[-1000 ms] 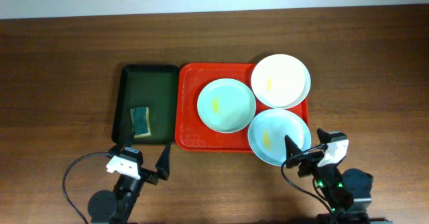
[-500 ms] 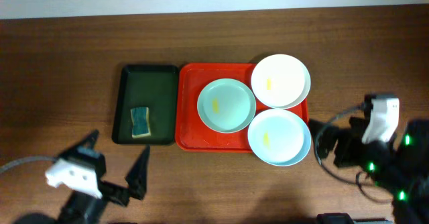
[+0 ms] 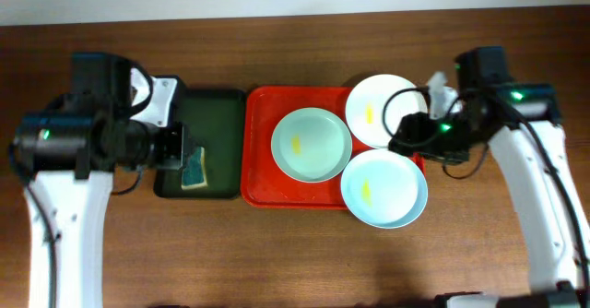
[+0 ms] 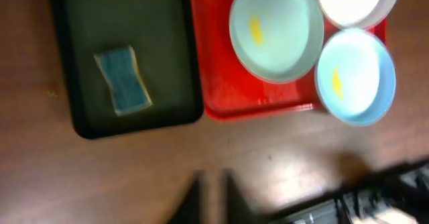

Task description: Clean dirty plates on tray and stack at the side

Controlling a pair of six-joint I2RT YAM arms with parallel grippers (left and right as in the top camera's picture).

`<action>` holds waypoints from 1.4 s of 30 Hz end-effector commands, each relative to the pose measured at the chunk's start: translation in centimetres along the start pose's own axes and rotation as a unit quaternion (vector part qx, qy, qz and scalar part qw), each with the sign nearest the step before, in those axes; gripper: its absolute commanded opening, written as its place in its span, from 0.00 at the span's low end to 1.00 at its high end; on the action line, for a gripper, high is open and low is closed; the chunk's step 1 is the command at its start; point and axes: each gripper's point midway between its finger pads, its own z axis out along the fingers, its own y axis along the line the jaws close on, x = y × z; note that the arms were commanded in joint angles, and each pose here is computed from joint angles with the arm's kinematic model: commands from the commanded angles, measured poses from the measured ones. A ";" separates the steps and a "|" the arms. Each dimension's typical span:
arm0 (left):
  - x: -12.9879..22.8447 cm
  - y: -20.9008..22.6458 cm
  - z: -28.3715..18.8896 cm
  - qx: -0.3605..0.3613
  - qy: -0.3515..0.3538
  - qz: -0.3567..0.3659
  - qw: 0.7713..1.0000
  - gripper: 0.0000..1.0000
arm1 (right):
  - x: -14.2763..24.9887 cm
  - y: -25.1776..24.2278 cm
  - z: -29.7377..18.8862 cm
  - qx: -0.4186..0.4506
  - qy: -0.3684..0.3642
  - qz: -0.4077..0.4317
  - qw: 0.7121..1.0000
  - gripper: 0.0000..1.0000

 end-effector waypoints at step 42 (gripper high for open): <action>-0.2 3.9 15.0 -0.039 0.047 -0.031 0.998 0.53 | -5.9 -1.7 20.6 0.129 0.041 -0.031 0.990 0.09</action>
